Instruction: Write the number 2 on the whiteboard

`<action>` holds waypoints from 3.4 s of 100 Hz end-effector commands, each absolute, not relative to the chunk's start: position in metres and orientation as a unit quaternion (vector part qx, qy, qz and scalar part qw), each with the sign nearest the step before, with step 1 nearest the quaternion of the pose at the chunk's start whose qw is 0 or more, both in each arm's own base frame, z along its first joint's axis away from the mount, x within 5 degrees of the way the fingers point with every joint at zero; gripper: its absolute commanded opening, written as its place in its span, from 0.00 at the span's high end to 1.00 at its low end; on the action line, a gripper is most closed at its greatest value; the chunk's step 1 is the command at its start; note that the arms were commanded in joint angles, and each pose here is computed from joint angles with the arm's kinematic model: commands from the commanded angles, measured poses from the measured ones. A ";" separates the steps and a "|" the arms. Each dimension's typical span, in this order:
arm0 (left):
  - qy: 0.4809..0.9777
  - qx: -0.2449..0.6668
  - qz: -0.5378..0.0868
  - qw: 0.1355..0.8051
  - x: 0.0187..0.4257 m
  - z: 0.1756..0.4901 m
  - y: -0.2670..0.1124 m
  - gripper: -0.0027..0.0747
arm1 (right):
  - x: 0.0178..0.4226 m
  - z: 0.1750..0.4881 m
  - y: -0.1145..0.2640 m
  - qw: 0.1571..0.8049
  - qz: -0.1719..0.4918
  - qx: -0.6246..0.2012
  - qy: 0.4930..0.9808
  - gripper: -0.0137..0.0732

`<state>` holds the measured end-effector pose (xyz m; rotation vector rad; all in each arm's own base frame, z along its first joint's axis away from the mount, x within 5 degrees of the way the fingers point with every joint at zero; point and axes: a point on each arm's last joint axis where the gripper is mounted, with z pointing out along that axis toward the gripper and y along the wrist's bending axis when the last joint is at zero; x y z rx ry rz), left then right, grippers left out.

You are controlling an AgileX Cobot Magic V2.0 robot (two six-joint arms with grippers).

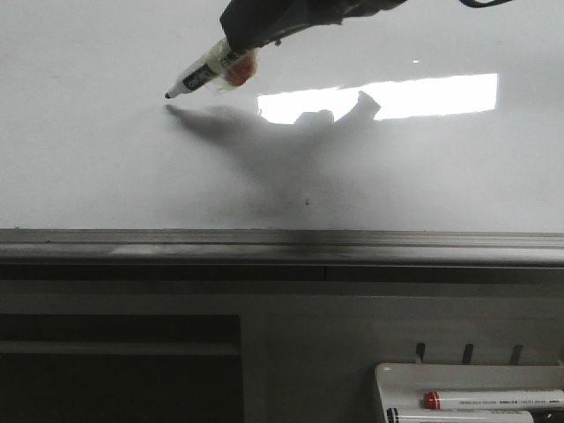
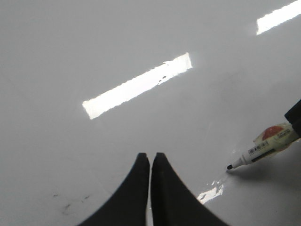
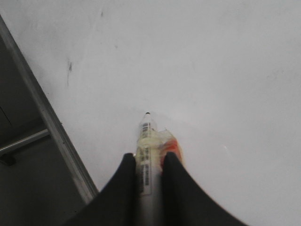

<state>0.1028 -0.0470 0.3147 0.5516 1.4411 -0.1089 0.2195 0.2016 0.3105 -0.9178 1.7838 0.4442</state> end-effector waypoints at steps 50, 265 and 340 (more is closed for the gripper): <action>0.616 0.239 -0.075 0.747 0.100 0.332 -0.049 0.99 | 0.229 0.349 0.162 0.570 0.158 -0.341 0.731 0.91; 0.524 0.460 -0.163 0.699 0.103 0.293 -0.112 0.57 | 0.150 0.332 0.150 0.455 0.252 -0.438 0.733 0.90; 0.565 0.546 -0.195 0.587 0.142 0.253 -0.169 0.58 | 0.143 0.332 0.156 0.446 0.265 -0.455 0.724 0.90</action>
